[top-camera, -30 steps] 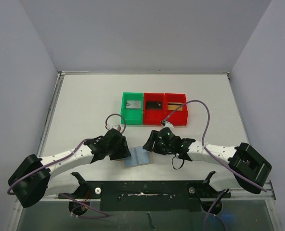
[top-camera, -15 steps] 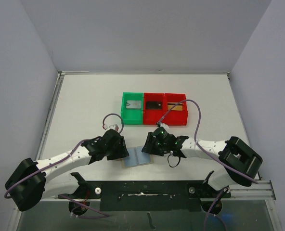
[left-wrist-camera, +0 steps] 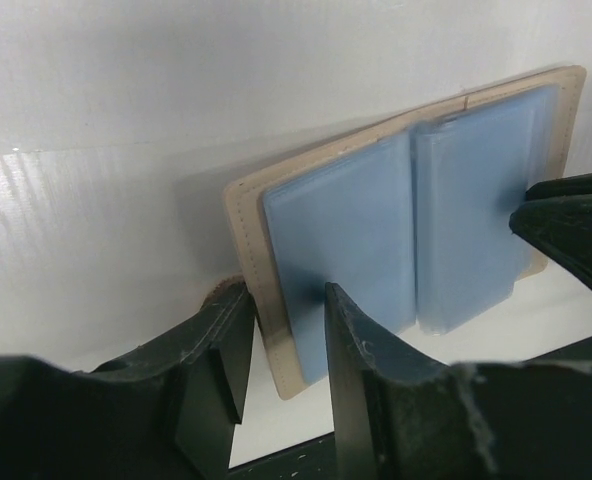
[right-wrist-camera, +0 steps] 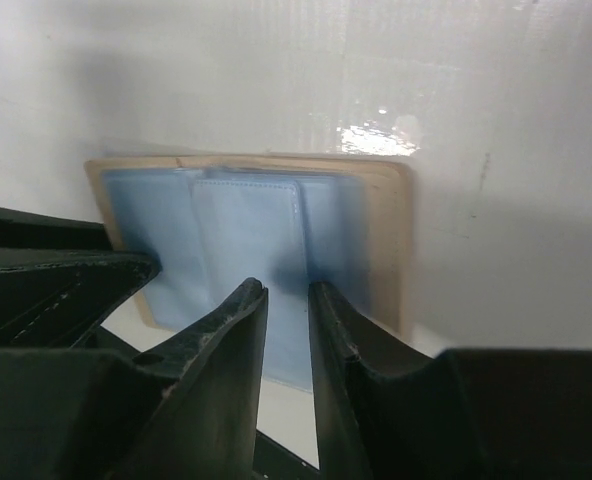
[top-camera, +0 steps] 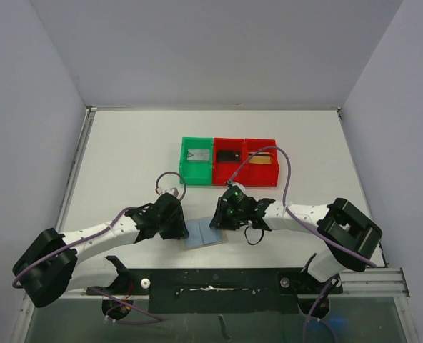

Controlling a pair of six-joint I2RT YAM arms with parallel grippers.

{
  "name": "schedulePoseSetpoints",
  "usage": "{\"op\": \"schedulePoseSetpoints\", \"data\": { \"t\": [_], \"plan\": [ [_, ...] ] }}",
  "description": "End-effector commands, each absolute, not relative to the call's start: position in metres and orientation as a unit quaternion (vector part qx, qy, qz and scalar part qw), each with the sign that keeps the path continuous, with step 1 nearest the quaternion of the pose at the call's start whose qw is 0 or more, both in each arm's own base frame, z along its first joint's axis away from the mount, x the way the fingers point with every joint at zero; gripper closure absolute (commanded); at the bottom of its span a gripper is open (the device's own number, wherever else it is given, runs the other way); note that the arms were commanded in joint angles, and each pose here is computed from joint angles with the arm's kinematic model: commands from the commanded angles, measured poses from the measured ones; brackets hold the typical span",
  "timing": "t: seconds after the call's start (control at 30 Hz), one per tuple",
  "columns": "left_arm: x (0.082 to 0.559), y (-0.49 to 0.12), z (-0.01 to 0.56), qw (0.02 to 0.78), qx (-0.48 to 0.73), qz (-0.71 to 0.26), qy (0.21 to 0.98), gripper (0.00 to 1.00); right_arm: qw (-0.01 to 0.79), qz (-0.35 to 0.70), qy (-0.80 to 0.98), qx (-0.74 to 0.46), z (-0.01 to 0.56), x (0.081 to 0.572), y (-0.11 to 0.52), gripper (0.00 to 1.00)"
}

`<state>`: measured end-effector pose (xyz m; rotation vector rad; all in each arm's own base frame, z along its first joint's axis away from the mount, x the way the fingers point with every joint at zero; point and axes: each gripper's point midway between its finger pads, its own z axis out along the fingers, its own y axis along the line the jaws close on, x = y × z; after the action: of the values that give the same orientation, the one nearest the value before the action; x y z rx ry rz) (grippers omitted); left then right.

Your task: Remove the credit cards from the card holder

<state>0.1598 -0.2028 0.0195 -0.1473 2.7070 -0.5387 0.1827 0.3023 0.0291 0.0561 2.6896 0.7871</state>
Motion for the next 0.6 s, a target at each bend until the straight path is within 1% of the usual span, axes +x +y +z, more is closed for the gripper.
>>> {"op": "schedulePoseSetpoints", "data": {
  "t": [0.0, 0.17, 0.4, 0.57],
  "plan": [
    [0.163, -0.216, 0.023, 0.191, -0.04, -0.222, 0.955, 0.7, 0.178, 0.342, 0.923, -0.005, 0.056, 0.187, 0.331, 0.75],
    [0.164, -0.218, 0.026, 0.195, -0.039, -0.225, 0.954, 0.73, 0.18, 0.365, 0.914, -0.017, 0.064, 0.187, 0.337, 0.75],
    [0.165, -0.217, 0.028, 0.198, -0.039, -0.224, 0.954, 0.75, 0.192, 0.356, 0.914, -0.014, 0.069, 0.189, 0.331, 0.73],
    [0.168, -0.218, 0.034, 0.206, -0.04, -0.229, 0.95, 0.77, 0.164, 0.445, 0.878, -0.065, 0.092, 0.179, 0.365, 0.68]
  ]
}}
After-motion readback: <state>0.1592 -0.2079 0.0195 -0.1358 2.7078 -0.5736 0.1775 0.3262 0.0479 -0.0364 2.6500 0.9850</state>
